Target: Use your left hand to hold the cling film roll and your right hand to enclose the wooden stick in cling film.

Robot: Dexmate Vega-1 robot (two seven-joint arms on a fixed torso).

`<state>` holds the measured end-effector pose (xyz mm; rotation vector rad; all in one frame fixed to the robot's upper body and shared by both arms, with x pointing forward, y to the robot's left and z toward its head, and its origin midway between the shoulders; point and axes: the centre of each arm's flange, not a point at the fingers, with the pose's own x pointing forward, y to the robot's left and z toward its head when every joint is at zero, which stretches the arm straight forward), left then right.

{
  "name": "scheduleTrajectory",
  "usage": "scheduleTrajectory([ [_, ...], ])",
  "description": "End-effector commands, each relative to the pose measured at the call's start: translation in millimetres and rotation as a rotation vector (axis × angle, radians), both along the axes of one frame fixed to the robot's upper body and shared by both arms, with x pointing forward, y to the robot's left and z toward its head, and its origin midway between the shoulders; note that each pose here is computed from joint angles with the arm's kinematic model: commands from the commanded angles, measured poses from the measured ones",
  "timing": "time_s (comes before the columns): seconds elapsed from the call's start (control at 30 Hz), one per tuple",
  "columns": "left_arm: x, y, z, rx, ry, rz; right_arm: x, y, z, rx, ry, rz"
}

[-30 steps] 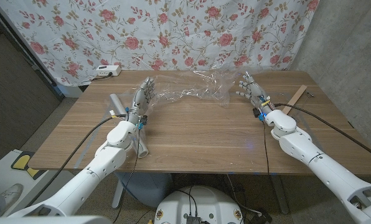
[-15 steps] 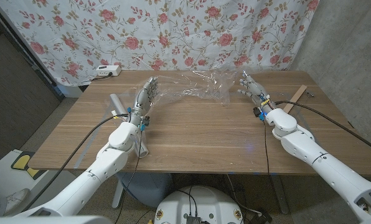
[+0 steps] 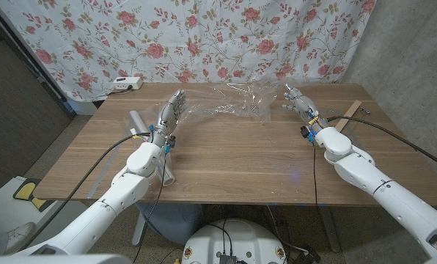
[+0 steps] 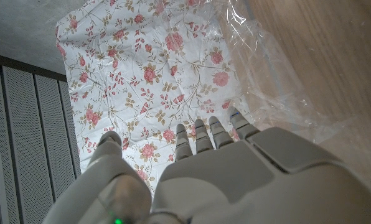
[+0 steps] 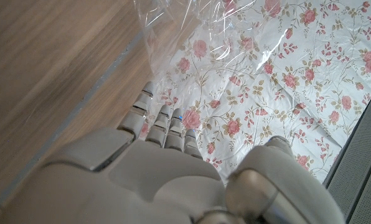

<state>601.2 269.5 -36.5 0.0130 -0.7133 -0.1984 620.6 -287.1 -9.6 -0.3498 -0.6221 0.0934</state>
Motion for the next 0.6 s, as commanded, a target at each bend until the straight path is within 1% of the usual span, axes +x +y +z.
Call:
scheduleTrajectory([
  [0.03, 4.3, 3.8, -3.3, 0.031, 0.028, 0.007, -6.4, -0.9, 9.4, -0.06, -0.017, -0.044],
  [0.13, 4.5, 5.6, -3.7, 0.013, 0.025, 0.013, -8.4, -3.5, 11.6, -0.058, -0.025, -0.051],
  [0.27, 4.3, 7.9, -4.0, 0.031, 0.028, 0.018, -10.2, -6.2, 14.3, -0.053, -0.031, -0.06],
  [0.3, 4.4, 9.8, -3.2, 0.058, 0.038, 0.018, -11.0, -7.2, 15.3, -0.054, -0.032, -0.061],
  [0.4, 2.4, 11.7, -4.6, 0.04, 0.032, 0.022, -12.9, -9.9, 16.3, -0.04, -0.034, -0.071],
  [0.6, -0.2, 15.1, -4.7, 0.034, 0.024, 0.031, -18.1, -12.0, 22.7, -0.089, -0.037, -0.126],
])
